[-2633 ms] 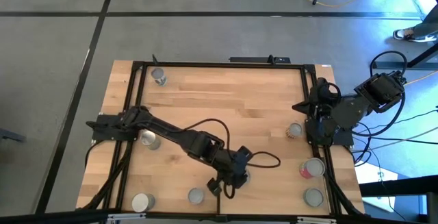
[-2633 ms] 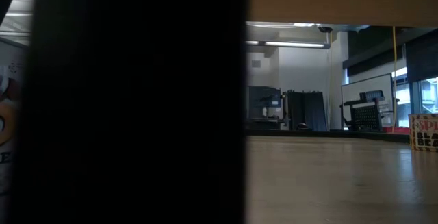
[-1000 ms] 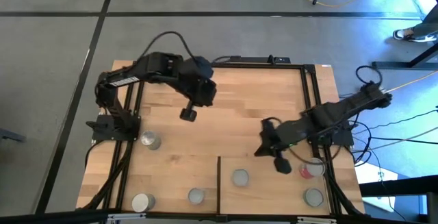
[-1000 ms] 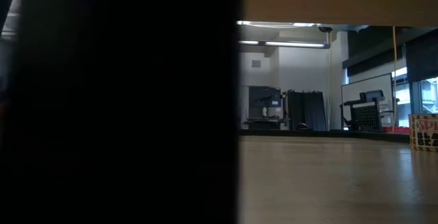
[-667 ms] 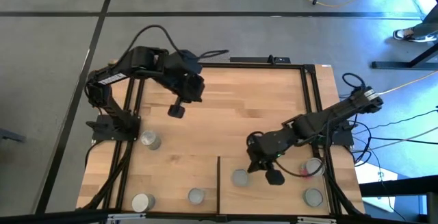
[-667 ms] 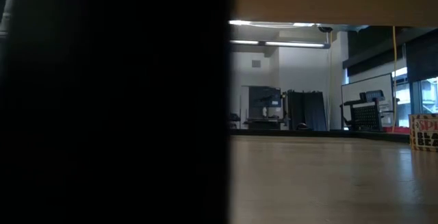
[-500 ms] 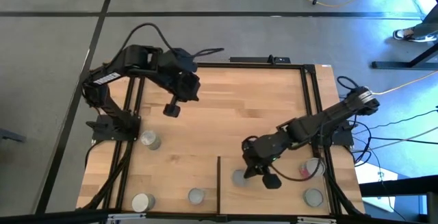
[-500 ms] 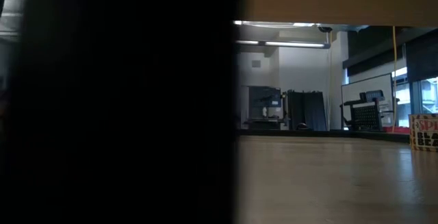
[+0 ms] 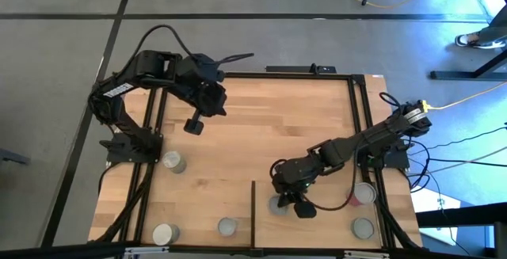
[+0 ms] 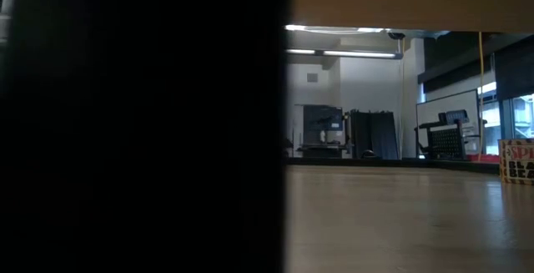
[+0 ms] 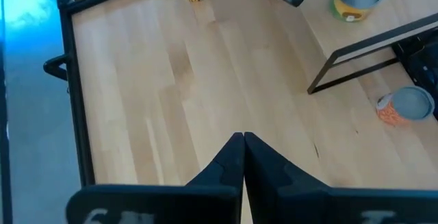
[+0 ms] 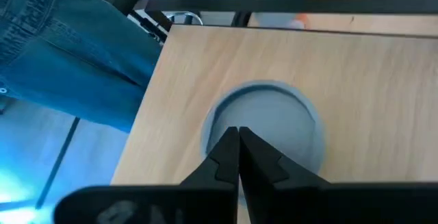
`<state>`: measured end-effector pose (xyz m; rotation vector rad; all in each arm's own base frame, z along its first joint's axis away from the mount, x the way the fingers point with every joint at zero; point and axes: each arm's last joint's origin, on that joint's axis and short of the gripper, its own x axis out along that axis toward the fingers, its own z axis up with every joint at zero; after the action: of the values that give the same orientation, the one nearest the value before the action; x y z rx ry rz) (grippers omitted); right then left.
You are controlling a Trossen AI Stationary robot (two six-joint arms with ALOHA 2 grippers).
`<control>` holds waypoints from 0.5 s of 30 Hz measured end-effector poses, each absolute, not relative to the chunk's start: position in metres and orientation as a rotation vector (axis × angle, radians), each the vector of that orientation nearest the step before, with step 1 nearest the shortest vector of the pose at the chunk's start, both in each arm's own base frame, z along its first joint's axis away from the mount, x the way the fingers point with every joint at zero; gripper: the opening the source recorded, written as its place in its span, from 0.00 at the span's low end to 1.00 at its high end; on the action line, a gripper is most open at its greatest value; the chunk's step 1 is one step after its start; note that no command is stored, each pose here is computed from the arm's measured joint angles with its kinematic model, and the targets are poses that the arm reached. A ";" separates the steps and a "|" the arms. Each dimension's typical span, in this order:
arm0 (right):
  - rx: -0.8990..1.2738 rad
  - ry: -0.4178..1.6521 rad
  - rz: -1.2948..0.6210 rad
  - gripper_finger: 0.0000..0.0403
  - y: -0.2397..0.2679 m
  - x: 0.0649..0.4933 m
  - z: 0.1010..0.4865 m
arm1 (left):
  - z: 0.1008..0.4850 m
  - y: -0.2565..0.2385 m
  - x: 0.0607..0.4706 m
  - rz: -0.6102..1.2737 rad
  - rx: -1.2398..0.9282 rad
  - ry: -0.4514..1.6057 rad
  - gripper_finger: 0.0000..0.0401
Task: Pick and place cans onto a shelf
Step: Put the canned mushroom on the shelf
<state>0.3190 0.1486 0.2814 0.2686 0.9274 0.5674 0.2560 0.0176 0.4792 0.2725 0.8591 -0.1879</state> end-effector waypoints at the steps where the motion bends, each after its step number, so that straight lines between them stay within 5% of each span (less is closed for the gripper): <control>1: 0.275 0.941 0.562 0.02 0.148 0.318 0.281 | 0.479 0.018 0.256 -0.189 0.274 0.860 0.00; 15: 0.374 1.078 0.484 0.02 0.149 0.307 0.278 | 0.479 0.017 0.255 -0.200 0.294 0.863 0.00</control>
<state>0.3070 0.1489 0.2779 0.3735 1.0781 0.4840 0.2552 0.0175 0.4790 0.2945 0.8628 -0.2000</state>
